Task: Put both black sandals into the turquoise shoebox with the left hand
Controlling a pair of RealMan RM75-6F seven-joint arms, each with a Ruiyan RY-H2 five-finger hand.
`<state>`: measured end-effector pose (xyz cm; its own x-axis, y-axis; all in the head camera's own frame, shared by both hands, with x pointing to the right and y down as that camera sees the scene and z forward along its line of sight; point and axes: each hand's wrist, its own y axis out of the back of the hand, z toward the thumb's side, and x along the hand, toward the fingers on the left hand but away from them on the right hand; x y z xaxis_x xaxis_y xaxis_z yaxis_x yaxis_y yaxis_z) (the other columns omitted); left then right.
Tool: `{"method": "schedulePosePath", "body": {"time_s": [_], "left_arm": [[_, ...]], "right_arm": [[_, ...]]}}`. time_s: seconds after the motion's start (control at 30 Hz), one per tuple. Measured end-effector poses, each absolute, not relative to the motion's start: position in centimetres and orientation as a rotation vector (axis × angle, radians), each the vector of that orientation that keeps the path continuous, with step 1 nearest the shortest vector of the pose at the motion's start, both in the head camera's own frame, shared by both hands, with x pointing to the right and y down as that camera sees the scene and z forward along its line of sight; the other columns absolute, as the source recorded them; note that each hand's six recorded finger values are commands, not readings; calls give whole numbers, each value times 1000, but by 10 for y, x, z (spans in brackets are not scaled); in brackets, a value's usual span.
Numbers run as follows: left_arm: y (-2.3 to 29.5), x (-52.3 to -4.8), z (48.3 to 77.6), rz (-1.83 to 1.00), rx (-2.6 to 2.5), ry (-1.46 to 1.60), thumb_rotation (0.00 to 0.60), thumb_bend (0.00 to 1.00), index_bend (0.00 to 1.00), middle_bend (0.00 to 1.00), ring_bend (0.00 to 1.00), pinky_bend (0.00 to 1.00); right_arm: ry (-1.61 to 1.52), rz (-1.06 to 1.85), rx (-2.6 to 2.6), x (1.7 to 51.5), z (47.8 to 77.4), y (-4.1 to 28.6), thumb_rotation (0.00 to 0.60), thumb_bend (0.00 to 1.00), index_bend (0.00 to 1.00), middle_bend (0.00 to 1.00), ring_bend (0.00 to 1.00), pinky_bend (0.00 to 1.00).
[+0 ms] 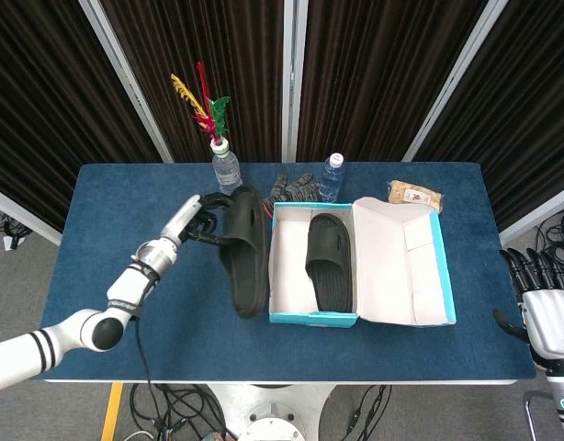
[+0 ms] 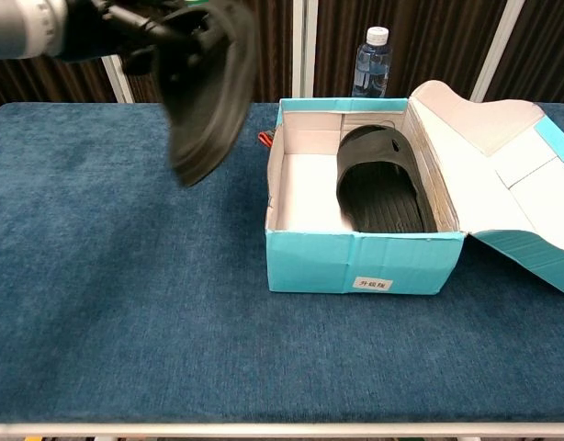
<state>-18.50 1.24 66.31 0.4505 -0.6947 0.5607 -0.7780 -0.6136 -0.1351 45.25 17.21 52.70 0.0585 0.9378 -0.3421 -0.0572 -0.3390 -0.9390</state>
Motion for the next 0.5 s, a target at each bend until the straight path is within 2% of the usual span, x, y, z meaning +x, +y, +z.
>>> {"method": "schedulePosePath", "body": {"time_s": [0.13,0.33,0.5], "left_arm": [[8,-146,675,740,2533,-1262,600,0,586,571,759,839],[5,-111,698,692,2533,-1253,600,0,585,563,732,794],[7,-95,717,712,2537,-1256,600,0,584,561,733,685]], "right_arm": [[-941,1437,-1445,454,525,173,600,119,30,88,0,58],[-942,1448,-1439,455,524,174,600,118,29,88,0,58],[-944,1452,-1437,456,524,174,600,119,29,88,0,58]]}}
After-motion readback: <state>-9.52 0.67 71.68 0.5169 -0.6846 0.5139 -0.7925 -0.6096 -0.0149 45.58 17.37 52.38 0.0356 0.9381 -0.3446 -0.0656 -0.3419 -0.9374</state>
